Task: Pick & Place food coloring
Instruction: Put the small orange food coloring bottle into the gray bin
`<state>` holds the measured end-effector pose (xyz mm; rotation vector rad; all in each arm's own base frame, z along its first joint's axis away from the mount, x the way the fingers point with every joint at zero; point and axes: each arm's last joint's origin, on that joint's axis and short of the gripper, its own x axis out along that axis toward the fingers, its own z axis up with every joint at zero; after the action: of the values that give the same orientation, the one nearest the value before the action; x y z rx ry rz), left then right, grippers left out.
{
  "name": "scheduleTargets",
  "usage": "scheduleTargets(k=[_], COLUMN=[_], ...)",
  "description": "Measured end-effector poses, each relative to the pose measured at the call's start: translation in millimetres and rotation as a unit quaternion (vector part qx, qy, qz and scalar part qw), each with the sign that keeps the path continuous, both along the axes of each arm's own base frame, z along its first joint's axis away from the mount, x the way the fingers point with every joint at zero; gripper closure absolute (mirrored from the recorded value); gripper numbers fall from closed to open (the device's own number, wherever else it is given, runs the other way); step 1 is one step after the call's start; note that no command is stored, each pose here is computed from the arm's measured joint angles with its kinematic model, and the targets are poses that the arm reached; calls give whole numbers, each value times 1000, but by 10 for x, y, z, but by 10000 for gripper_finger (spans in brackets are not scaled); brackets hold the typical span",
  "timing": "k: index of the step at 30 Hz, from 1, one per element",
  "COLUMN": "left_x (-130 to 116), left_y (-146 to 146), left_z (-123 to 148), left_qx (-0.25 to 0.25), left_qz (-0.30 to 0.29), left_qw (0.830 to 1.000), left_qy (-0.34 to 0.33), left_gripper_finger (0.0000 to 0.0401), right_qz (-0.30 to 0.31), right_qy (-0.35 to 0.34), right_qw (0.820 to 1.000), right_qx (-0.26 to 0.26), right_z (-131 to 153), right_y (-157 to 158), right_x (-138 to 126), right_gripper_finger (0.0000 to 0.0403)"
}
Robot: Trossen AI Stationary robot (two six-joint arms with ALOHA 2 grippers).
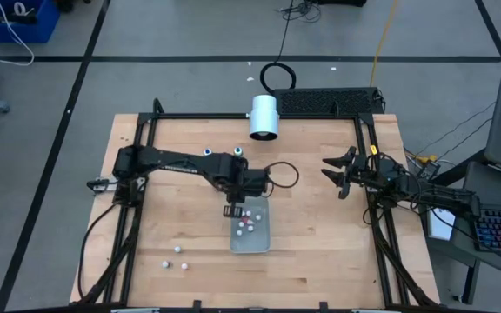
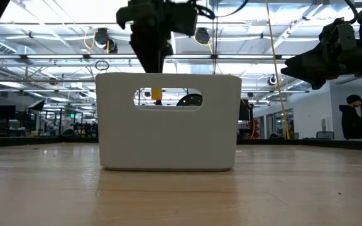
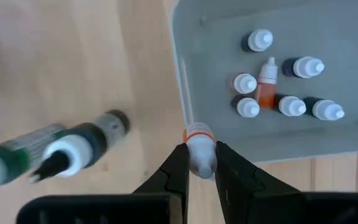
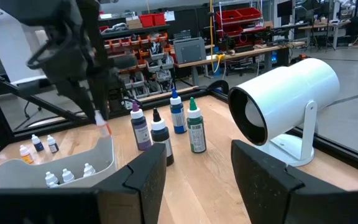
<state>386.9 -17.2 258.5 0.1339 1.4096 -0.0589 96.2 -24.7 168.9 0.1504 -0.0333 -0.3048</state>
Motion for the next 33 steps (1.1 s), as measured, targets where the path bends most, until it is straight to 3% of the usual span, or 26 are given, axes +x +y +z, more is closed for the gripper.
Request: scheduleTargets(k=[6, 33], left_x=[-12, -100], left_y=[33, -95], left_z=[-270, -744], left_qx=[-35, -45], left_qz=[-1, 16], left_qw=[999, 999], left_qy=[6, 4], left_gripper_finger=[347, 347], right_qz=[0, 0], right_qy=[0, 0], right_qw=[1000, 1000], right_qx=[0, 0], right_z=[0, -1], right_y=[0, 0], right_x=[0, 0], right_gripper_finger=[234, 234])
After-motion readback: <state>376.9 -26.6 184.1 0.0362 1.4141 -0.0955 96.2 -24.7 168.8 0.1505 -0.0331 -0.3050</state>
